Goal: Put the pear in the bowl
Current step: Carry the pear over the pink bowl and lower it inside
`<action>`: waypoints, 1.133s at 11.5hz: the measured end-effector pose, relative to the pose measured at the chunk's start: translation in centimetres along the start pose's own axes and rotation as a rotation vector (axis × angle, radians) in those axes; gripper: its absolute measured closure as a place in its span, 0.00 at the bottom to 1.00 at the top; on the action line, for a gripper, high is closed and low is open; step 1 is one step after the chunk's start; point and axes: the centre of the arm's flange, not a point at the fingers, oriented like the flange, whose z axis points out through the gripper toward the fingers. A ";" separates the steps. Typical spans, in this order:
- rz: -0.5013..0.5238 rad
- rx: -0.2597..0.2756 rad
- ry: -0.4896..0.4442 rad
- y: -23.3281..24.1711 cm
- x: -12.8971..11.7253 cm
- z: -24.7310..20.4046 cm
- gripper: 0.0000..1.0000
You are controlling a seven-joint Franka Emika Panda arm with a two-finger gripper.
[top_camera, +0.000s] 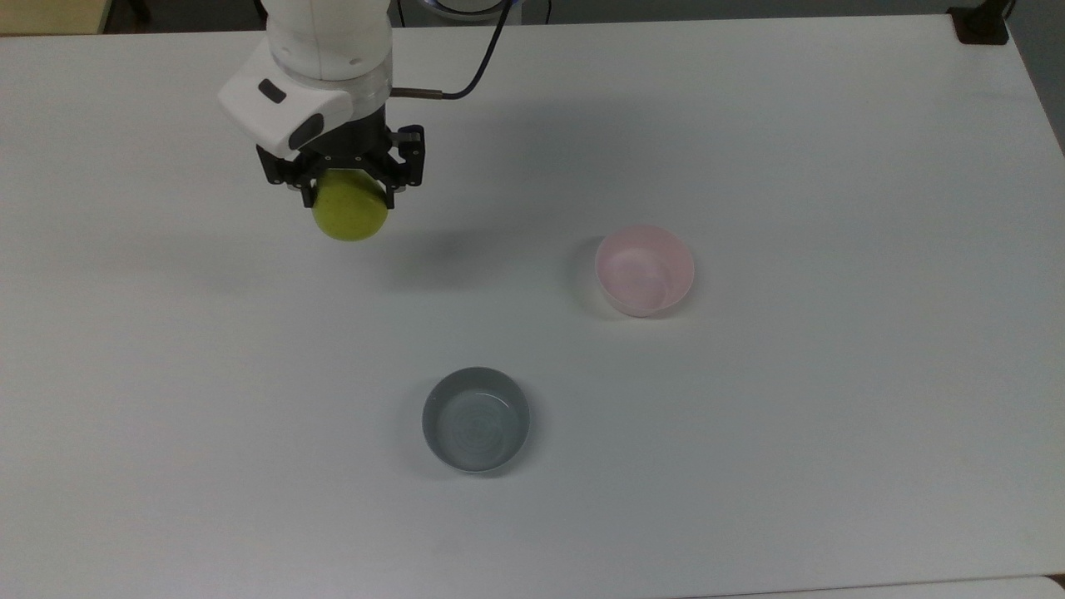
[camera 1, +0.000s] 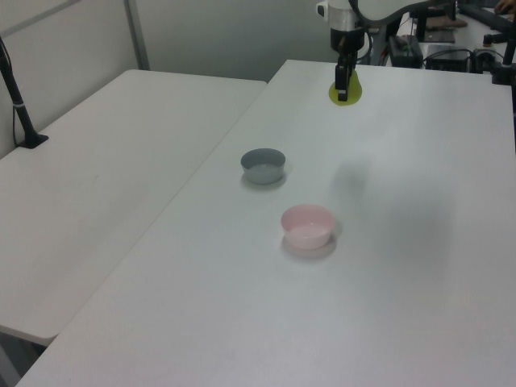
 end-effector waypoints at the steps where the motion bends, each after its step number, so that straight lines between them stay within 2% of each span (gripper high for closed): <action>1: -0.021 0.002 0.002 -1.5 0.3 -0.1 0.21; 4: -0.067 0.017 0.014 -11.1 1.2 -0.9 0.21; 6: -0.098 0.036 0.013 -19.2 0.8 -1.1 0.21; 8: -0.109 0.036 0.005 -25.2 -0.1 -0.3 0.21; 10: -0.098 0.039 0.024 -27.6 -0.3 1.2 0.21; 13: -0.085 0.057 0.043 -28.8 0.2 4.1 0.21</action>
